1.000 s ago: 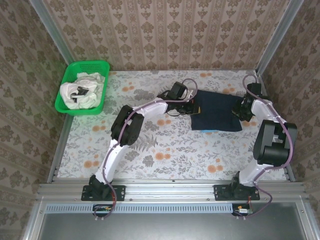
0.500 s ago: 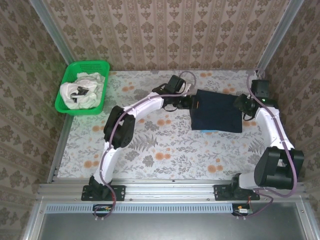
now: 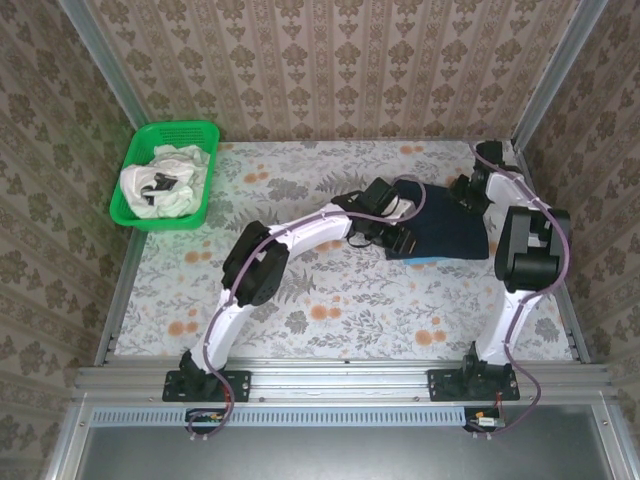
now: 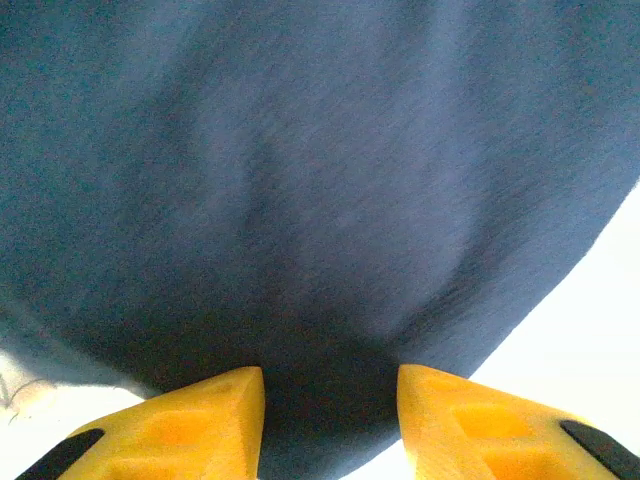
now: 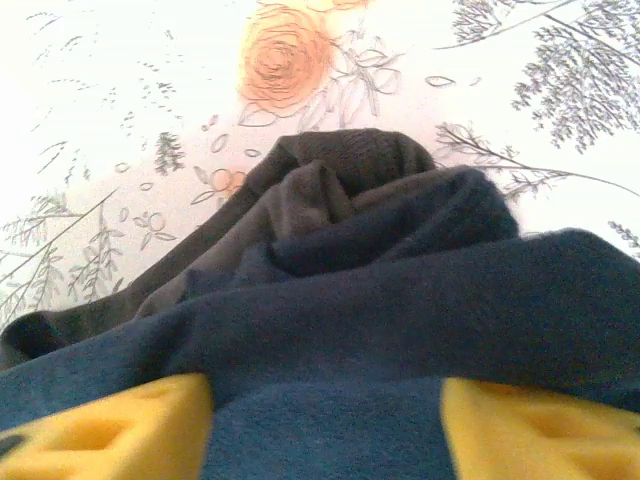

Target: Fold and stack the t-shirts

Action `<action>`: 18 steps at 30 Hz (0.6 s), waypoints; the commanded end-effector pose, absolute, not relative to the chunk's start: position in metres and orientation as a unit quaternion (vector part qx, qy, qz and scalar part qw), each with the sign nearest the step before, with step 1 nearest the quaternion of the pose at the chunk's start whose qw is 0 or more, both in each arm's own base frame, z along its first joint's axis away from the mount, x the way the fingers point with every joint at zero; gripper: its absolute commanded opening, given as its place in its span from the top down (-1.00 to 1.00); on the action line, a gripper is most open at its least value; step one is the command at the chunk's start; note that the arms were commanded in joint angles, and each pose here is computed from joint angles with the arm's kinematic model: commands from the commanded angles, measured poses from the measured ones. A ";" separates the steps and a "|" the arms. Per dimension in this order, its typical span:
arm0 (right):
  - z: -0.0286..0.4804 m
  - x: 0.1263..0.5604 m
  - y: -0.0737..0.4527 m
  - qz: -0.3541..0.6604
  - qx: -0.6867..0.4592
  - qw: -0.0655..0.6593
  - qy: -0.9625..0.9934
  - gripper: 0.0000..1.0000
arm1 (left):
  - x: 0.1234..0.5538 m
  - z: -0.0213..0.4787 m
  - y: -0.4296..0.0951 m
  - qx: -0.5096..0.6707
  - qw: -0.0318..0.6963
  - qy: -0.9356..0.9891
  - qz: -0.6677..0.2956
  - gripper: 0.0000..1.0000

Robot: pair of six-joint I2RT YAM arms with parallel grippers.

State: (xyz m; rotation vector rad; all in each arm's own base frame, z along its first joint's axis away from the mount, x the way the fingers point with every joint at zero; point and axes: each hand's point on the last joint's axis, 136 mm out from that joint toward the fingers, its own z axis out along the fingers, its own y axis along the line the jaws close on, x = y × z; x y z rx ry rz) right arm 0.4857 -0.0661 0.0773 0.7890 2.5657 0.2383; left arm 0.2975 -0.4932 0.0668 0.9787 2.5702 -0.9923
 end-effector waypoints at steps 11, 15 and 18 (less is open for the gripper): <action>0.151 0.424 -0.018 -0.012 0.192 0.277 0.941 -0.84 | 0.314 0.138 -0.440 0.311 0.167 0.856 -0.378 0.06; 0.150 0.391 0.026 -0.056 0.105 0.291 0.949 -1.00 | 0.321 0.176 -0.378 0.259 0.226 0.855 -0.389 -0.14; 0.139 0.360 0.041 -0.099 0.095 0.269 0.953 -1.00 | 0.318 0.180 -0.319 0.210 0.265 0.864 -0.374 -0.41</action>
